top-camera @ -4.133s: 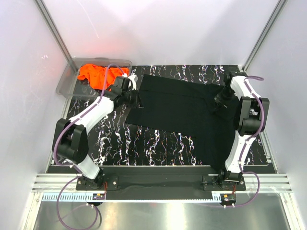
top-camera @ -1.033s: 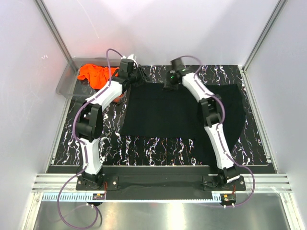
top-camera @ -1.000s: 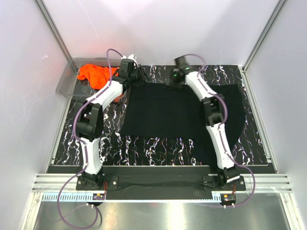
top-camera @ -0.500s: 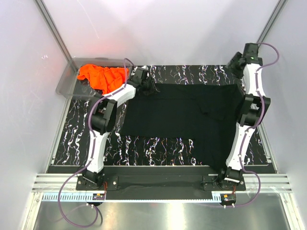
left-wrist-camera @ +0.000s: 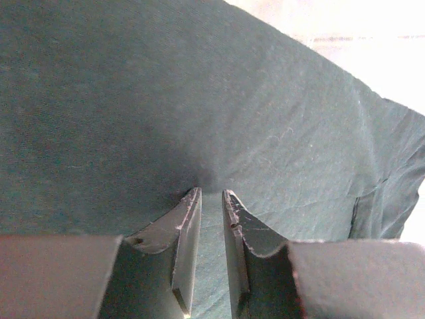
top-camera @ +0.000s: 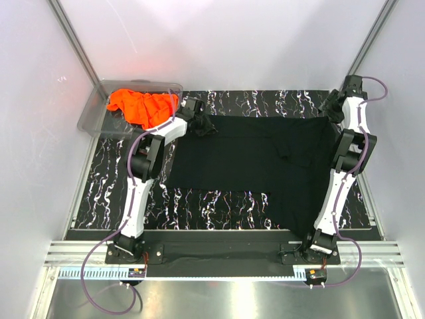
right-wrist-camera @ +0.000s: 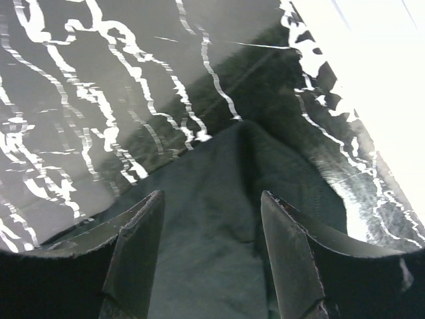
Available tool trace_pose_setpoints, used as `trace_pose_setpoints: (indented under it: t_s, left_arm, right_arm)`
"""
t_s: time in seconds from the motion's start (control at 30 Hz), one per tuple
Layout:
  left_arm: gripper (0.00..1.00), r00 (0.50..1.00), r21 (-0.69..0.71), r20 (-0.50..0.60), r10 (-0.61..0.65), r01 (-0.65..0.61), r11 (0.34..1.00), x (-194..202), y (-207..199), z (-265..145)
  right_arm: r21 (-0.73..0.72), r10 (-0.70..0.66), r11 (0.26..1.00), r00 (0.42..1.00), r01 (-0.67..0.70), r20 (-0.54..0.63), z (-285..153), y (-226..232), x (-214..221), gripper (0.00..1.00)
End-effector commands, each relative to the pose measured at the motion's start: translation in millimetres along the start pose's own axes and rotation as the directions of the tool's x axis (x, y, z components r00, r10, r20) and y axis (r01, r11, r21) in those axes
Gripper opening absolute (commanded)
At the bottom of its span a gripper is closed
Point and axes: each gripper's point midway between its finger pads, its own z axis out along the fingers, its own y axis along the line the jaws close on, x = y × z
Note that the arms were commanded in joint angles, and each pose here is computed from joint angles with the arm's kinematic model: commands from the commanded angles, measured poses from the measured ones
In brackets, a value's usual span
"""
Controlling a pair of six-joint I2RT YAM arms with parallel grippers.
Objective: Fold and stack the t-shirts
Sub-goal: Fold the tshirt
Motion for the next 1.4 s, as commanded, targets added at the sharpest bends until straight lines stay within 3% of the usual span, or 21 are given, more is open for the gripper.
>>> trace_pose_setpoints:
  t_s: [0.0, 0.17, 0.37, 0.4, 0.53, 0.73, 0.97, 1.1, 1.23, 1.37]
  left_arm:
    - [0.25, 0.997, 0.002, -0.002, -0.071, 0.071, 0.997, -9.0, 6.2, 4.2]
    - [0.24, 0.992, 0.007, -0.033, -0.125, 0.125, 0.992, -7.6, 12.0, 7.5]
    - [0.23, 0.987, 0.002, -0.041, -0.155, 0.155, 0.988, -6.5, 15.3, 9.6]
    - [0.23, 0.986, 0.003, -0.042, -0.161, 0.161, 0.987, -7.0, 15.4, 9.7]
    - [0.22, 0.983, -0.006, -0.05, -0.177, 0.177, 0.984, -6.0, 20.8, 11.3]
    - [0.22, 0.981, -0.028, -0.048, -0.189, 0.188, 0.982, -5.9, 31.6, 13.1]
    - [0.22, 0.986, -0.016, -0.046, -0.159, 0.158, 0.987, -10.6, 29.2, 14.1]
    - [0.25, 0.997, 0.009, -0.036, -0.07, 0.071, 0.997, -17.2, 10.7, -2.7]
    - [0.32, 0.999, 0.06, 0.011, 0.038, -0.039, 0.997, -29.3, -24.1, -46.0]
    - [0.37, 0.986, 0.099, 0.031, 0.162, -0.164, 0.981, -16.8, -46.6, -88.0]
  right_arm:
    - [0.025, -0.014, 1.0, 0.999, 0.013, 0.04, -1.8, -8.7, -14.2, 0.66]
    - [0.021, -0.013, 1.0, 0.999, 0.012, 0.033, 15.5, -13.8, -12.9, 0.64]
    - [0.009, 0.014, 1.0, 0.999, -0.015, 0.029, 32.0, -14.2, -11.3, 0.53]
    - [0.004, 0.022, 1.0, 0.999, -0.022, 0.027, 33.9, -14.1, -11.1, 0.49]
    - [0.015, 0.041, 0.999, 0.998, -0.041, 0.05, 38.9, -15.4, -16.3, 0.16]
    - [0.163, 0.131, 0.975, 0.983, -0.152, 0.13, 33.7, -40.8, -24.1, 0.07]
    - [0.123, 0.134, 0.981, 0.983, -0.15, 0.127, 48.2, -35.8, -22.0, 0.1]
    - [0.118, 0.102, 0.986, 0.986, -0.118, 0.131, 35.6, -32.9, -27.9, 0.3]
    - [0.159, 0.063, 0.984, 0.989, -0.084, 0.134, 3.1, -33.9, -40.2, 0.5]
    - [0.232, 0.049, 0.97, 0.991, -0.077, 0.126, -42.1, -41.2, -44.0, 0.61]
